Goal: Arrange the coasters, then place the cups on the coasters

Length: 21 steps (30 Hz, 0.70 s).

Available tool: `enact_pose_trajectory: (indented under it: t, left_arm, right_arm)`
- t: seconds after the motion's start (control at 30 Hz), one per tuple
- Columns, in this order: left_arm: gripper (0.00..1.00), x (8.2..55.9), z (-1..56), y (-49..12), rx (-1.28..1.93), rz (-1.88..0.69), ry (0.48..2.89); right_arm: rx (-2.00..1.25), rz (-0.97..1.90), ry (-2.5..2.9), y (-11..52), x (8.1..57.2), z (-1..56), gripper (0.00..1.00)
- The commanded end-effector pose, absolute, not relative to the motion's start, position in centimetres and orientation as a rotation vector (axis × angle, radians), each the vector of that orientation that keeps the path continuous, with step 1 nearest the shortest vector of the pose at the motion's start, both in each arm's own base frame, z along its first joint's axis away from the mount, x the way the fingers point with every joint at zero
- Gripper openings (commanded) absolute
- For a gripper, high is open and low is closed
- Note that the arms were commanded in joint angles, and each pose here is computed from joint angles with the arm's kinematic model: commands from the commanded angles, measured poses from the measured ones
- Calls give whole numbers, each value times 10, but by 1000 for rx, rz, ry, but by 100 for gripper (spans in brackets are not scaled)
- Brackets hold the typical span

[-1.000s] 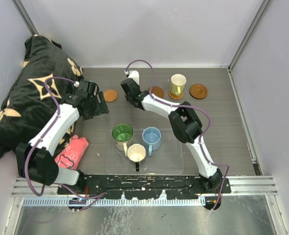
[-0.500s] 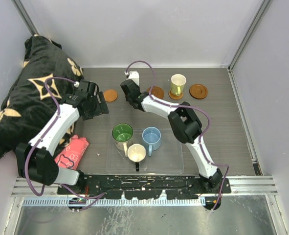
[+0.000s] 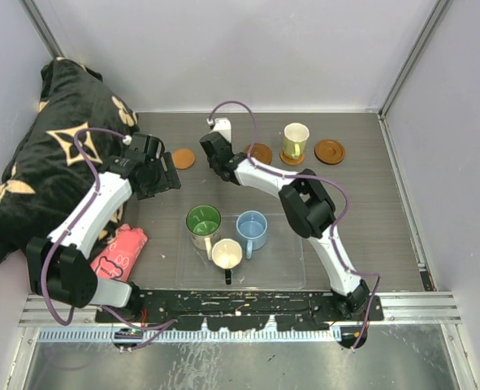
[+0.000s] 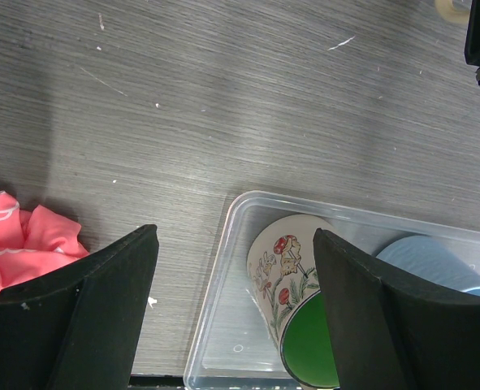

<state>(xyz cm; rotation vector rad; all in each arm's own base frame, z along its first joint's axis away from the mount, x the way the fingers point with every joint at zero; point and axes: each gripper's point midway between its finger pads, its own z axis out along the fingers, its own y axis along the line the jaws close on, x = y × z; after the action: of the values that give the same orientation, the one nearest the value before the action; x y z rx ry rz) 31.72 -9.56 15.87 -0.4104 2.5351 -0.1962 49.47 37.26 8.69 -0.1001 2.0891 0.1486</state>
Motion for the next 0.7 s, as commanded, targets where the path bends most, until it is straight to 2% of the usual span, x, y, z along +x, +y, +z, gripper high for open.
enact_pose_trajectory:
  t: [0.0, 0.17, 0.4, 0.67]
  left_arm:
    - [79, 321, 173, -94, -425, -222, 2477]
    - [79, 321, 174, -95, -424, -225, 2474]
    - [79, 321, 173, -94, -425, -223, 2475]
    - [79, 321, 174, -95, -424, -225, 2475]
  right_arm:
    - [-41, 196, 1978, 379, 506, 130, 20]
    - [-42, 195, 1976, 379, 506, 130, 23]
    - [-44, 195, 1979, 379, 506, 129, 31]
    - [-44, 196, 1978, 379, 505, 131, 33]
